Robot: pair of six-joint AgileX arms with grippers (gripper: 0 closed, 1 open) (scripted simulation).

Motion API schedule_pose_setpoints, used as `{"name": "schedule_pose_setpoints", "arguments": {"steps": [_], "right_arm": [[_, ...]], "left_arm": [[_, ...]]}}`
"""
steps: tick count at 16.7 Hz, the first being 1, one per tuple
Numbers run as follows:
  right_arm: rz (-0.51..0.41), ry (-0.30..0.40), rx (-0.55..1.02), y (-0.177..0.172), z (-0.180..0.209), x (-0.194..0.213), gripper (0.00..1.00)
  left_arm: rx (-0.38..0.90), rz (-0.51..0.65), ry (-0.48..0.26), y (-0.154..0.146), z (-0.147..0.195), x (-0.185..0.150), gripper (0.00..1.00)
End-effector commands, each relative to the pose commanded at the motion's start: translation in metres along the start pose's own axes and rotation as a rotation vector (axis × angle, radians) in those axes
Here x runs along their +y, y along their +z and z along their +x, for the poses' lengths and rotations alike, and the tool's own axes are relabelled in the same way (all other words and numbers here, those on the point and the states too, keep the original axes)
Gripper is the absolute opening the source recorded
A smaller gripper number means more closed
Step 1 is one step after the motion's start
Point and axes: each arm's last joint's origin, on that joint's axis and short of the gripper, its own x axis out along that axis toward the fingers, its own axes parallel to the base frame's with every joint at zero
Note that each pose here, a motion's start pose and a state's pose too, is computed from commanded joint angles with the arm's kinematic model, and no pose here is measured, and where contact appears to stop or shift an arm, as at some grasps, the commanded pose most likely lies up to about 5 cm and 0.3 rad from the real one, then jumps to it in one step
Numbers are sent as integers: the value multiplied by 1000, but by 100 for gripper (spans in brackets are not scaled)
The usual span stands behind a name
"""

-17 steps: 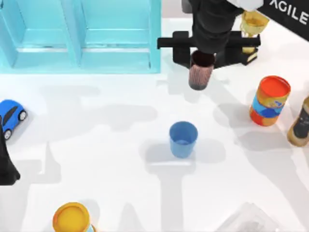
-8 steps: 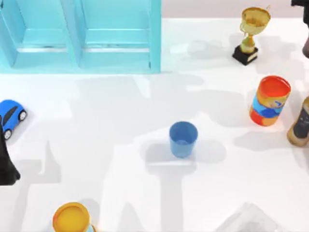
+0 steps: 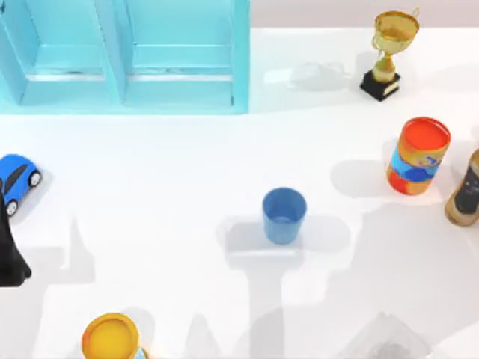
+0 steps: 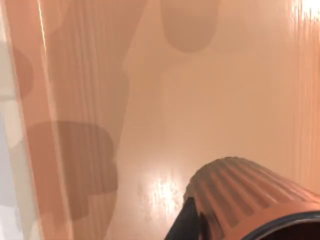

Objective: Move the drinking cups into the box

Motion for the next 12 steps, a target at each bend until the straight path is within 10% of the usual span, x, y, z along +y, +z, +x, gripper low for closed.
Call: {"name": "schedule_pose_setpoints", "arguments": {"steps": [12], "right_arm": [[-69,22,58,-64,0,-18,0]], "left_arm": [[0,0,0,0,0,0,100]]}}
